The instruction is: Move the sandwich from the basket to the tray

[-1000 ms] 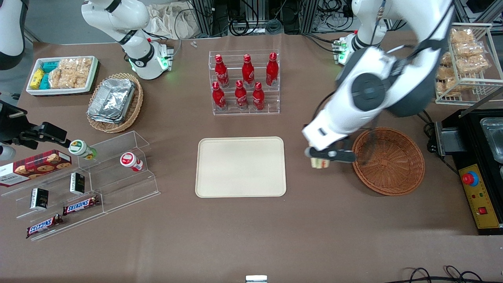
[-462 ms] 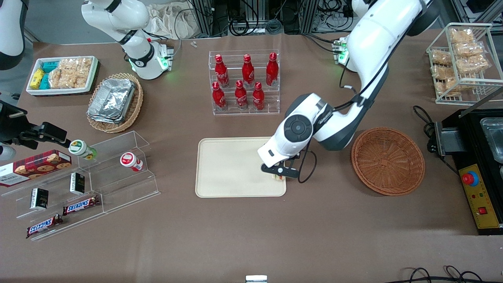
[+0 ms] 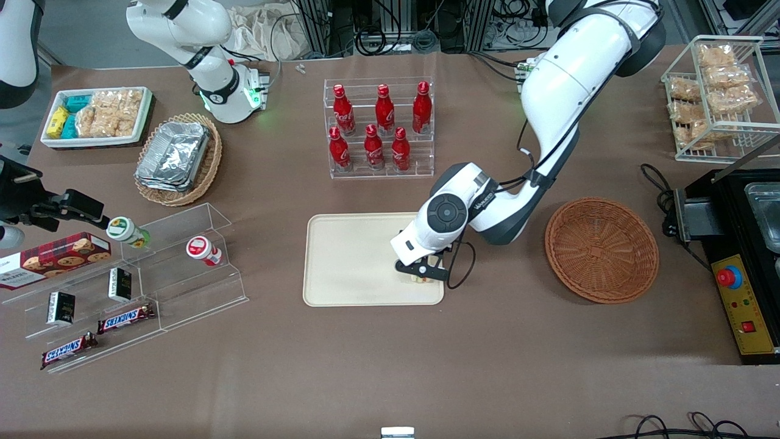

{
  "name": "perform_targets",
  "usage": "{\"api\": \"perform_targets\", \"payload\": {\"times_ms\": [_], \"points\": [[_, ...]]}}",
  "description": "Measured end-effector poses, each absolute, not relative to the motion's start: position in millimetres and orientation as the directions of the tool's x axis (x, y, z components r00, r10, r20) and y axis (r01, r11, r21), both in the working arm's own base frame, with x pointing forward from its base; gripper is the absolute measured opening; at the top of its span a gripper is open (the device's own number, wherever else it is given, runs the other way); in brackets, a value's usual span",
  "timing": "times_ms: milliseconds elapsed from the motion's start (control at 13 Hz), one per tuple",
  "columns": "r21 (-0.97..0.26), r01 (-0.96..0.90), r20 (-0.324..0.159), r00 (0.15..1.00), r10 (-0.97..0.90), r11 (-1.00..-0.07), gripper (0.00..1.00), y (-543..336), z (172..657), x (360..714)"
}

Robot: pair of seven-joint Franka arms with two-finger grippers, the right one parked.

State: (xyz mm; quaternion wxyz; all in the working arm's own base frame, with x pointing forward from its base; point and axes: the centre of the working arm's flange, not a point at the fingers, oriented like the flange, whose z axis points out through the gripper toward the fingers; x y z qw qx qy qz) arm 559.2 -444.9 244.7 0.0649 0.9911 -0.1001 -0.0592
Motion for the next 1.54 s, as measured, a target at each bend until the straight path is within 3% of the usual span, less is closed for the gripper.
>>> {"api": "perform_targets", "payload": {"times_ms": [308, 462, 1000, 1308, 1538], "points": [[0.117, -0.111, -0.096, 0.988, -0.122, -0.987, 0.76, -441.7, 258.5, 566.4], [0.059, -0.104, -0.117, 0.987, -0.111, -0.993, 0.98, -422.1, 290.0, 574.3], [-0.099, -0.093, -0.120, 0.990, -0.081, -0.991, 1.00, -231.5, 482.8, 600.2], [-0.140, 0.031, -0.165, 0.985, 0.055, -0.990, 1.00, -135.1, 522.8, 601.2], [-0.143, 0.055, -0.160, 0.984, 0.078, -0.988, 1.00, -120.9, 530.1, 601.4]]}}
